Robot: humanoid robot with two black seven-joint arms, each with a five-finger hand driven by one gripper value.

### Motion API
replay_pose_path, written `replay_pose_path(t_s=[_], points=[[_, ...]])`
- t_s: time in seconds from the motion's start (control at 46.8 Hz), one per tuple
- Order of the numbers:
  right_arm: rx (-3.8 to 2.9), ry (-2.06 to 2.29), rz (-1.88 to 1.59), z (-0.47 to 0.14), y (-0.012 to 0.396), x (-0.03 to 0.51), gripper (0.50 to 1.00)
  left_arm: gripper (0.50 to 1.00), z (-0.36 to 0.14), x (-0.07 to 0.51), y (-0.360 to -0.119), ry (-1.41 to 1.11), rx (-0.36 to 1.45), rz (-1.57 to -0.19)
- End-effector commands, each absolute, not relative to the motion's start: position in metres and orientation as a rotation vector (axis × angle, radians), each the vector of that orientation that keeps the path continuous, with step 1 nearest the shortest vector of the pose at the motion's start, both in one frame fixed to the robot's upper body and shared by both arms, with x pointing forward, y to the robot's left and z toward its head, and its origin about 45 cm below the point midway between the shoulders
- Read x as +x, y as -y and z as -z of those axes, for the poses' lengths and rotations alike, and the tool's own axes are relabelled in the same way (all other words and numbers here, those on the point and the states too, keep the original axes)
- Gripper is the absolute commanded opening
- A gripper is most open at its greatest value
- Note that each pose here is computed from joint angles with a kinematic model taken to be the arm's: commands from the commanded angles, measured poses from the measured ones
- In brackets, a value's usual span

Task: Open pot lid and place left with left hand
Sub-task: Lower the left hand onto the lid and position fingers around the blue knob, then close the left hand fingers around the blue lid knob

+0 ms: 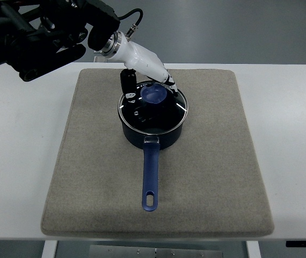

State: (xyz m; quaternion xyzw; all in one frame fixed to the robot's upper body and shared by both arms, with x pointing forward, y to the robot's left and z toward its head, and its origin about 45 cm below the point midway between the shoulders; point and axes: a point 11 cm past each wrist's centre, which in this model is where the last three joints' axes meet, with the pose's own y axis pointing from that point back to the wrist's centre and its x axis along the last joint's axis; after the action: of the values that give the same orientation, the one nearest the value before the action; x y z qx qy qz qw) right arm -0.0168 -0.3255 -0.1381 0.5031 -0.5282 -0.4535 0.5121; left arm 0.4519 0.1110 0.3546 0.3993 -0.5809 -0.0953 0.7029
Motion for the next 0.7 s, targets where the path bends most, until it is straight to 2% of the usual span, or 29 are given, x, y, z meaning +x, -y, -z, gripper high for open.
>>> replay_pose_path(t_s=[0.0, 0.149, 0.299, 0.683], points=[[1.21, 1.27, 1.092, 0.138, 0.325, -0.017, 0.917, 0.934, -0.357, 0.453, -0.109, 1.312, 0.87, 0.199], [1.21, 1.27, 1.092, 0.138, 0.325, -0.017, 0.917, 0.93, -0.357, 0.453, -0.108, 1.323, 0.861, 0.195], [1.21, 1.27, 1.092, 0.138, 0.325, -0.017, 0.917, 0.9, -0.352, 0.452, -0.11, 1.311, 0.863, 0.197], [1.21, 1.27, 1.092, 0.138, 0.325, -0.017, 0.917, 0.898, -0.346, 0.451, -0.11, 1.291, 0.881, 0.216]])
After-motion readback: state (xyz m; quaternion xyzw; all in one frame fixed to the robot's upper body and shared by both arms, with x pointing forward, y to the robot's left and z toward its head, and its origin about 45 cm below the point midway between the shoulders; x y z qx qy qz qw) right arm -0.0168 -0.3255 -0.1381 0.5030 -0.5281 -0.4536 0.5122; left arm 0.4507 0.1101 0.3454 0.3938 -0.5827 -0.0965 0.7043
